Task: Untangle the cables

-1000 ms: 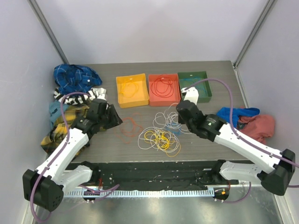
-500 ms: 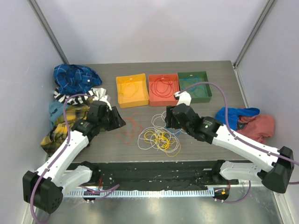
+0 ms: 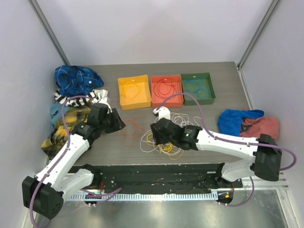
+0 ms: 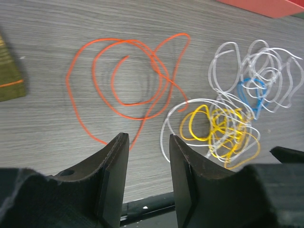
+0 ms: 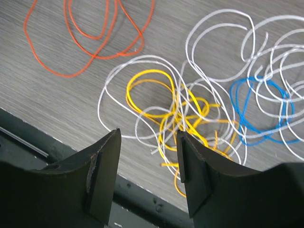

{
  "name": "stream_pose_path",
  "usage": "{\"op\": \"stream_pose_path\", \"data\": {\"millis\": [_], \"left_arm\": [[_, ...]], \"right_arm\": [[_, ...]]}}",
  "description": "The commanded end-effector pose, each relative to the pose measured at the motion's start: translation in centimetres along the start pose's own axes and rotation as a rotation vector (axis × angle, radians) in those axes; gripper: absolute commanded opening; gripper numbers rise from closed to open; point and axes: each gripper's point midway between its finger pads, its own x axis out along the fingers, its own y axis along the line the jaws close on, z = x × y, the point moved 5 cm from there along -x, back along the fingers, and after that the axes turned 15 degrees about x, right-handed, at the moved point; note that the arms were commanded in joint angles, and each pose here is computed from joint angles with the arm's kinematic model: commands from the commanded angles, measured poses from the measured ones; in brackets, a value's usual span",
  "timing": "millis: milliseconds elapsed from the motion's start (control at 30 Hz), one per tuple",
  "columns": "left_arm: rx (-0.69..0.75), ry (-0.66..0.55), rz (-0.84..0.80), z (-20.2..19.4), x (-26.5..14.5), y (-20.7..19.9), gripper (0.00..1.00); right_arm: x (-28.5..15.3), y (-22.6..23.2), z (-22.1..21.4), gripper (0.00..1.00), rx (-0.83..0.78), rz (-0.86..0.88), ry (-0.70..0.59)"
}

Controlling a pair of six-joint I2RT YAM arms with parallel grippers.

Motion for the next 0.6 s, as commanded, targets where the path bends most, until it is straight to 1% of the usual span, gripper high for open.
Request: {"op": "stream_pose_path", "data": {"millis": [0, 33, 133, 333, 433, 567], "left_arm": [[0.011, -0.010, 0.113, 0.6, -0.5, 1.2, 0.44], [0.013, 0.005, 0.117, 0.4, -0.5, 1.2, 0.43], [0.013, 0.015, 0.113, 0.2, -0.5, 1.2, 0.43], [0.000, -0.009, 0.087, -0.3, -0.4, 1.2, 0.43], [0.000, 0.011, 0.080, -0.5, 0.0, 1.1, 0.43], [-0.008, 0.023, 0.077, -0.6, 0.3, 1.0, 0.43]], "right_arm": [[0.6, 3.1, 2.7, 0.57, -0.006, 0.064, -0.074], [1.5, 2.9, 2.1, 0.57, -0.025, 0.037, -0.045], [2.1, 2.1, 1.0, 0.53, -0.033, -0.006, -0.008], [1.0, -1.3, -0.7, 0.49, 0.022, -0.094, -0.028], [0.4, -2.4, -1.2, 0.48, 0.060, -0.111, -0.038], [0.9, -3.3, -2.0, 0.47, 0.061, -0.152, -0.035]]}}
